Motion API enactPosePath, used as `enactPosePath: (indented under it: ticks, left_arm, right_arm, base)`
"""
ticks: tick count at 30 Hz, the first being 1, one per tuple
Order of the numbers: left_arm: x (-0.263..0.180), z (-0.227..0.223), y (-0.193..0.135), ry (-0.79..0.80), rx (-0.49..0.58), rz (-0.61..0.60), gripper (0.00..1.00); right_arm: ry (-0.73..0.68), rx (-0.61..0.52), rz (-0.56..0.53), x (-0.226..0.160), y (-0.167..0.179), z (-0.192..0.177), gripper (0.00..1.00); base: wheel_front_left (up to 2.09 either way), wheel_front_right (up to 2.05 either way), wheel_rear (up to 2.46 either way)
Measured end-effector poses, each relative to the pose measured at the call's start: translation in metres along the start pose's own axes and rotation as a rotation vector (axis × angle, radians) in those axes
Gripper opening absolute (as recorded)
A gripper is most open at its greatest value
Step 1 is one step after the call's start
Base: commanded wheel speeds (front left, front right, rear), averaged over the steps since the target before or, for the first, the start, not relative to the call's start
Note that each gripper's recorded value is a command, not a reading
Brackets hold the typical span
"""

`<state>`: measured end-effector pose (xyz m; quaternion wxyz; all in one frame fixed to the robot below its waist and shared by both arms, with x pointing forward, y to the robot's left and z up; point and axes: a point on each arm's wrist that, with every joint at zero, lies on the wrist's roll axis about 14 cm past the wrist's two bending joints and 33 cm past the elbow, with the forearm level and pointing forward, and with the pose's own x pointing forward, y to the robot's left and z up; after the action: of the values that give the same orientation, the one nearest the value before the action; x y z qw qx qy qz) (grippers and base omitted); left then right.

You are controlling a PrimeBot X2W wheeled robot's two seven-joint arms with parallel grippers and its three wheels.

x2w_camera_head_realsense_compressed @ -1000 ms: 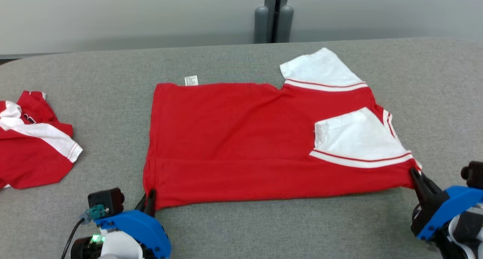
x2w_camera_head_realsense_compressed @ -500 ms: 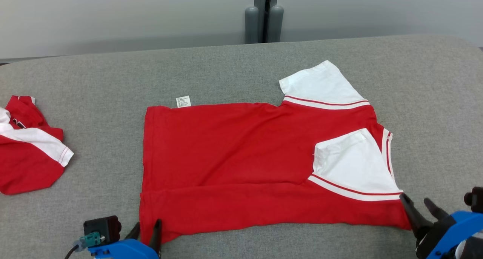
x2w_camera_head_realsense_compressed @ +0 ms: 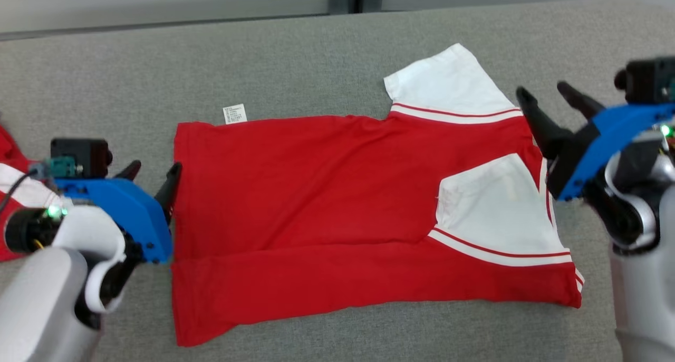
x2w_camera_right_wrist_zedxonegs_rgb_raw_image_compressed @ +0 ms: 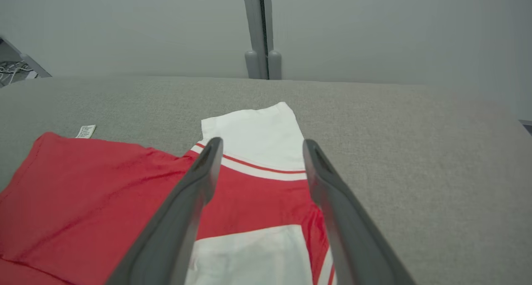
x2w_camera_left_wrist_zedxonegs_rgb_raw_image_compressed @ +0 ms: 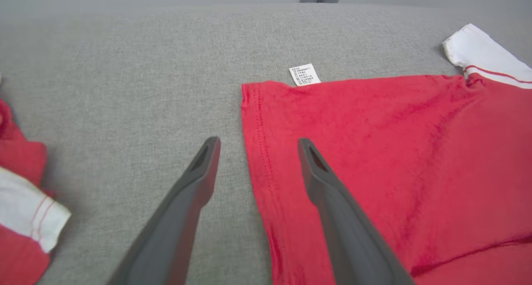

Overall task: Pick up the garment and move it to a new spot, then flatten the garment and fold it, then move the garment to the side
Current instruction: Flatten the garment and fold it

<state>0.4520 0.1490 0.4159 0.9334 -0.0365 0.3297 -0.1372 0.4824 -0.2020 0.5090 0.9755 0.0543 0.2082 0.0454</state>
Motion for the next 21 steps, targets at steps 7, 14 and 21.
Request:
enactPosePath:
  ticks: [7, 14, 21]
  left_arm:
    - [0.045, 0.021, 0.026, 0.15, 0.108, -0.014, 1.0]
    - [0.068, 0.014, 0.034, 0.292, 0.136, -0.035, 1.0]
    - [0.089, 0.003, 0.024, 0.328, 0.099, -0.078, 1.0]
  right_arm:
    - [0.007, -0.087, 0.062, 0.058, 0.016, 0.038, 1.0]
    - [-0.037, -0.052, 0.094, 0.093, 0.022, 0.054, 1.0]
    - [-0.002, -0.027, 0.1, 0.113, 0.02, 0.036, 1.0]
  base:
    - [0.0, 0.0, 0.0]
    - [0.0, 0.0, 0.0]
    - [0.0, 0.0, 0.0]
